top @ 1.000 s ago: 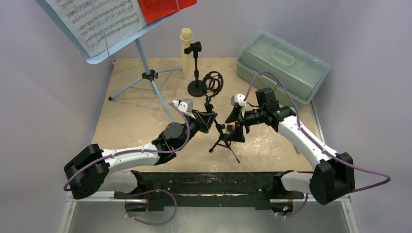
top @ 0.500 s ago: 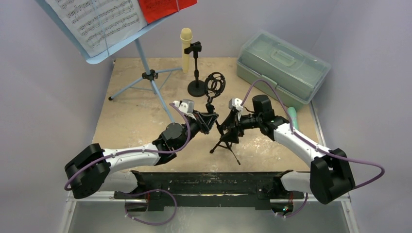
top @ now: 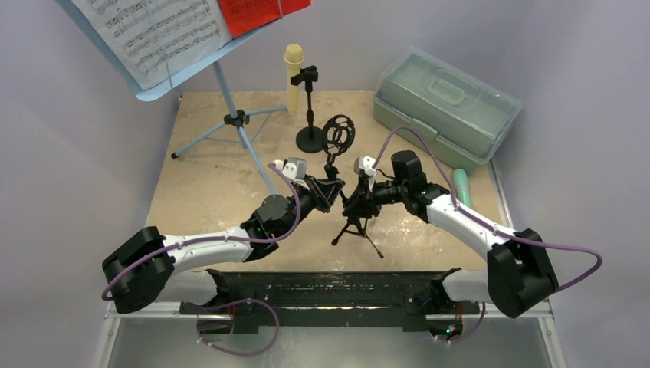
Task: Pack up the instrument practice props
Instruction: Unscrew the knob on the microphone stand.
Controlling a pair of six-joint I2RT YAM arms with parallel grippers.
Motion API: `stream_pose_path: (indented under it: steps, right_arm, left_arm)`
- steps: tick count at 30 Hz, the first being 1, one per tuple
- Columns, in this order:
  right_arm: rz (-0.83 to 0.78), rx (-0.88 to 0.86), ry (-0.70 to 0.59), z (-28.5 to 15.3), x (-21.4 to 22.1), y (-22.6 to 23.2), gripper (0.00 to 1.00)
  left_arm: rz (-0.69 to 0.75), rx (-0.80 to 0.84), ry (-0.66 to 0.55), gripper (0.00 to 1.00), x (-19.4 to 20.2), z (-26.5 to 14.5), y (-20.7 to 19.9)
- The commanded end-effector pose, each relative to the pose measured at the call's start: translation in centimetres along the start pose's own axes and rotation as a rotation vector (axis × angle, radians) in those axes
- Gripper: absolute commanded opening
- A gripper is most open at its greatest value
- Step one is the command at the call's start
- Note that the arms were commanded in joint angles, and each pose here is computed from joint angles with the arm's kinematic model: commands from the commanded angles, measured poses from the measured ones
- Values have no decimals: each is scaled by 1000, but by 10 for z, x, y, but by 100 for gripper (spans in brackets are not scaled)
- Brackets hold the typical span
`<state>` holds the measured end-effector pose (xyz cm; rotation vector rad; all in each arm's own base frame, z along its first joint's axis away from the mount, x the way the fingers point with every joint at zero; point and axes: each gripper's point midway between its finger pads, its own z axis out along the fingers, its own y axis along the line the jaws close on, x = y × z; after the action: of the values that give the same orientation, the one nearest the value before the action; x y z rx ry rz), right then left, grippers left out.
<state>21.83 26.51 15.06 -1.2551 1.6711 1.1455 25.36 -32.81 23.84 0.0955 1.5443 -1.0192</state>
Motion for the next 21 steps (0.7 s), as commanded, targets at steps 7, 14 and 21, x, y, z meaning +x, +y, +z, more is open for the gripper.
stream_pose_path:
  steps: [7,14,21]
  right_arm:
    - [-83,1,-69,-16,-41,-3,0]
    - [-128,17,-105,-35,-56,-2,0]
    - [-164,7,-119,-43,-61,3,0]
  left_arm:
    - [-60,137,-30,0,-16,1,-36]
    - [-63,233,61,19,3,3,-54]
    - [-32,322,118,51,7,1,-73]
